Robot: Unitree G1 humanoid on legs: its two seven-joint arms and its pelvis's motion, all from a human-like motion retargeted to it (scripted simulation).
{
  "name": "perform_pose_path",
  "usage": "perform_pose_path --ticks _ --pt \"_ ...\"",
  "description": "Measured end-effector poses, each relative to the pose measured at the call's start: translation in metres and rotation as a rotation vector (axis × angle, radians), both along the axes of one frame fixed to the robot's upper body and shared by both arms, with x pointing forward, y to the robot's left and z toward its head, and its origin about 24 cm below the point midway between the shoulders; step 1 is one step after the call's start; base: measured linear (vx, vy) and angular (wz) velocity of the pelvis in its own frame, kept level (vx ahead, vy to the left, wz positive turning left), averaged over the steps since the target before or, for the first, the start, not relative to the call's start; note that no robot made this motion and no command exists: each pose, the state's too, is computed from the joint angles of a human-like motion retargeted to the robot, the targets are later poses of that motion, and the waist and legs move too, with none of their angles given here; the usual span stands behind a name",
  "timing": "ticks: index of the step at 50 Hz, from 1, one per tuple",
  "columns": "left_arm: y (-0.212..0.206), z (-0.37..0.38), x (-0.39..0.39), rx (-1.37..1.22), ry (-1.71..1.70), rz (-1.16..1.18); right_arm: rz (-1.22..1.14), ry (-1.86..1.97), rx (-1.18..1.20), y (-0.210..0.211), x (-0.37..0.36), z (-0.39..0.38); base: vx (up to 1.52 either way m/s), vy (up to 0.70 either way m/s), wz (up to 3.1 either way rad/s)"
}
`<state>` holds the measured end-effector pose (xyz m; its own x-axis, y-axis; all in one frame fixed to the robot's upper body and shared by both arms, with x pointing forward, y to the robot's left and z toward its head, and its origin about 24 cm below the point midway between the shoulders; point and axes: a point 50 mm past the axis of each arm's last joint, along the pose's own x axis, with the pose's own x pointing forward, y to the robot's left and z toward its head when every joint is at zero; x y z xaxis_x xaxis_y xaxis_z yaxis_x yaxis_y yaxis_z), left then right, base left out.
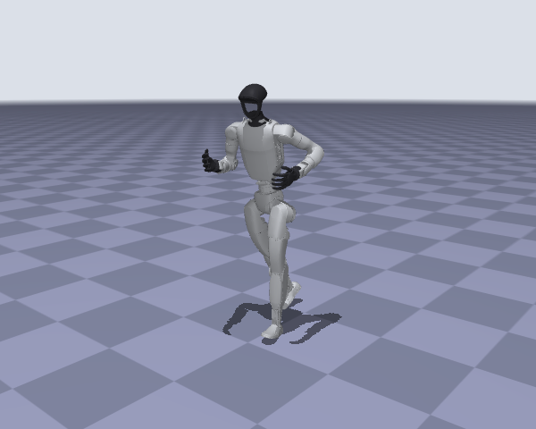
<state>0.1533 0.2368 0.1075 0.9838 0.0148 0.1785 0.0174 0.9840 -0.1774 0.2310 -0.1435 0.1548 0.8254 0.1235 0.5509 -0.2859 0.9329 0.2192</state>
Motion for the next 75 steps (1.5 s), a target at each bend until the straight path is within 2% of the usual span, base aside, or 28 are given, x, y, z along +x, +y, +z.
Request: perform_pose_path --ticks 4,7,10,12,17,20,22,24,26,28,30,35,40,43,45,48,50,52,58,63,67,70,75 --pt "-0.019 0.010 0.021 0.010 -0.120 -0.061 0.097 0.124 -0.114 0.001 -0.012 -0.033 1.35 0.20 0.87" --pt "-0.057 0.020 0.065 -0.005 -0.273 -0.069 -0.009 0.261 -0.207 0.002 -0.014 -0.071 1.19 0.09 0.79" --pt "-0.096 0.060 0.101 -0.055 -0.477 -0.036 -0.102 0.353 -0.208 0.001 -0.028 -0.096 1.14 0.03 0.41" --pt "-0.110 0.101 0.103 -0.075 -0.666 -0.075 -0.053 0.350 -0.225 -0.004 -0.040 -0.095 1.18 0.00 0.40" --pt "-0.121 0.166 0.079 -0.208 -0.983 -0.197 0.102 0.294 -0.346 -0.009 -0.052 -0.079 1.26 -0.10 0.81" --pt "-0.125 0.174 0.069 -0.308 -1.002 -0.321 0.158 0.310 -0.390 -0.005 -0.049 -0.080 1.36 -0.26 0.80" --pt "-0.125 0.172 0.066 -0.413 -0.958 -0.484 0.181 0.289 -0.443 -0.001 -0.043 -0.079 1.30 -0.28 -0.13" --pt "-0.123 0.166 0.069 -0.190 -0.951 -0.425 0.150 0.269 -0.495 0.001 -0.033 -0.079 1.19 -0.24 -0.50" --pt "-0.122 0.151 0.076 -0.073 -0.865 -0.426 0.127 0.279 -0.499 0.005 -0.016 -0.084 1.09 -0.20 -0.25" --pt "-0.114 0.127 0.083 0.055 -0.761 -0.343 0.125 0.268 -0.494 0.010 0.005 -0.080 1.06 -0.21 0.15" --pt "-0.100 0.096 0.078 0.048 -0.624 -0.313 0.079 0.180 -0.523 0.009 0.020 -0.061 1.08 -0.29 0.22" --pt "-0.039 0.030 0.028 0.009 -0.247 -0.137 0.036 0.078 -0.289 0.005 0.011 -0.027 1.13 -0.04 -0.44" --pt "0.017 0.013 -0.021 0.285 -0.027 0.109 -0.042 -0.114 -0.397 0.001 -0.010 0.007 1.18 0.10 -0.80" --pt "0.019 0.020 -0.014 0.429 -0.060 0.147 -0.093 -0.213 -0.455 -0.005 -0.028 0.020 1.09 0.10 0.58" --pt "0.008 0.028 0.012 0.536 -0.170 0.148 -0.179 -0.245 -0.548 -0.010 -0.031 0.019 0.94 0.02 0.90" --pt "0.002 0.050 0.065 1.007 -0.240 0.066 -0.306 -0.174 -0.996 -0.033 -0.019 -0.002 0.84 -0.02 0.64" --pt "0.004 0.066 0.094 1.287 -0.232 0.027 -0.287 -0.047 -1.251 -0.055 -0.013 -0.022 0.78 -0.03 0.31" --pt "0.007 0.076 0.108 1.372 -0.258 0.058 -0.285 0.058 -1.335 -0.078 -0.014 -0.033 0.74 -0.05 0.26" --pt "0.042 0.104 0.107 1.533 -0.275 0.199 -0.540 0.121 -1.522 -0.152 -0.020 0.005 0.72 -0.11 0.00" --pt "0.071 0.139 0.088 1.597 -0.246 0.243 -0.738 0.106 -1.553 -0.188 -0.035 0.061 0.76 -0.18 -0.23" --pt "0.082 0.181 0.077 1.663 -0.232 0.304 -0.892 0.010 -1.547 -0.198 -0.046 0.115 0.61 -0.14 -0.35" --pt "0.087 0.192 0.071 1.606 -0.243 0.365 -1.014 -0.058 -1.550 -0.201 -0.046 0.142 0.49 -0.09 -0.62" --pt "0.078 0.196 0.065 1.559 -0.313 0.344 -0.909 -0.099 -1.494 -0.184 -0.033 0.133 0.41 -0.06 -0.60"
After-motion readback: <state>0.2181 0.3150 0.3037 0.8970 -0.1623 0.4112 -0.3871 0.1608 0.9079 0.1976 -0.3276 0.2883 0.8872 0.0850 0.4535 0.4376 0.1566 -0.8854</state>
